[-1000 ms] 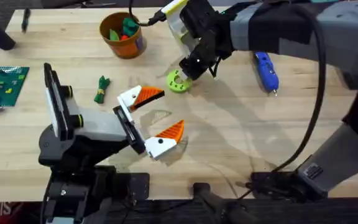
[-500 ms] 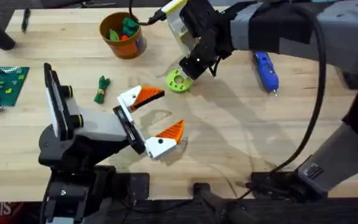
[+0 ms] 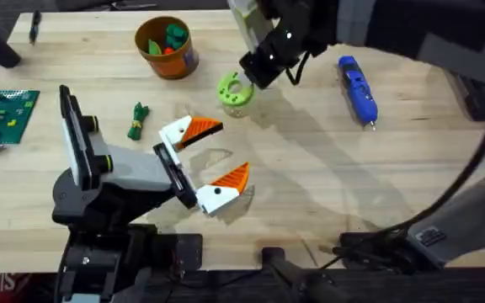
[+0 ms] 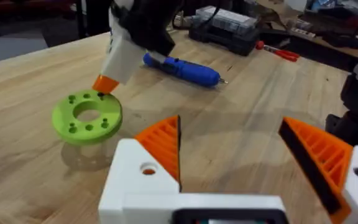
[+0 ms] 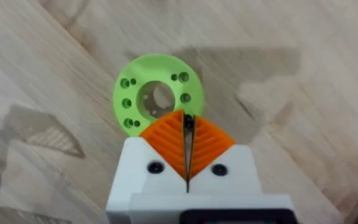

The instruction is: Pick up the gripper from the table and insert it into the empty holder that is missing its gripper. Then pick up a screw, insert it into the mounting hole, and use the screwdriver to tighten it. Finally, clean up the table by picking up the vegetable and placing it into the bucket.

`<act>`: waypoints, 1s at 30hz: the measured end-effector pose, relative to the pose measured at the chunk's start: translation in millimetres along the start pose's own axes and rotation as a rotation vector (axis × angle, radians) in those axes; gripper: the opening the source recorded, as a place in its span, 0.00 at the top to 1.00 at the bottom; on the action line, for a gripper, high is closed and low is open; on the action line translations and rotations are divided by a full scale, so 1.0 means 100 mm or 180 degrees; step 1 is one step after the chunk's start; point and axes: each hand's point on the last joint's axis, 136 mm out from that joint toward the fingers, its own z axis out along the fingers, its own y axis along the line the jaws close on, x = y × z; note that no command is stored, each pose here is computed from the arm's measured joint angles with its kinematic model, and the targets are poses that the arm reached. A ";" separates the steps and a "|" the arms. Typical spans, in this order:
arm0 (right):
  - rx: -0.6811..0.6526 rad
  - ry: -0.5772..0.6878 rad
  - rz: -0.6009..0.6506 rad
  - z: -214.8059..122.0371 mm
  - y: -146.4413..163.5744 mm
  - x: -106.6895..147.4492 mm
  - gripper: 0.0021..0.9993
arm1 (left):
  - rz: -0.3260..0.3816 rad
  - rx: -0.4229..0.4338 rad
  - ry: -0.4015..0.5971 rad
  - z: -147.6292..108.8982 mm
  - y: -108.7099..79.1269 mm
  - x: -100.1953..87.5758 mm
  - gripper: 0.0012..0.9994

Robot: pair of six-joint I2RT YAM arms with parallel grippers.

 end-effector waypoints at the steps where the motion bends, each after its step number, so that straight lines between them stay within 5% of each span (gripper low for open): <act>1: 0.0004 -0.0026 -0.0002 -0.03 0.00 -0.02 1.00 | 0.0000 0.0001 0.0000 0.00 0.00 0.00 0.01; 19: 0.0076 0.0375 0.0530 -0.02 -0.03 0.28 1.00 | 0.0000 0.0001 0.0000 0.00 0.00 0.00 0.01; 26: 0.0204 0.0785 0.0452 0.48 -0.11 0.56 1.00 | 0.0000 -0.0001 0.0000 0.00 0.00 0.00 0.01; 30: 0.0231 0.0799 0.0423 0.50 -0.13 0.55 1.00 | 0.0000 0.0000 0.0000 0.00 0.00 0.00 0.01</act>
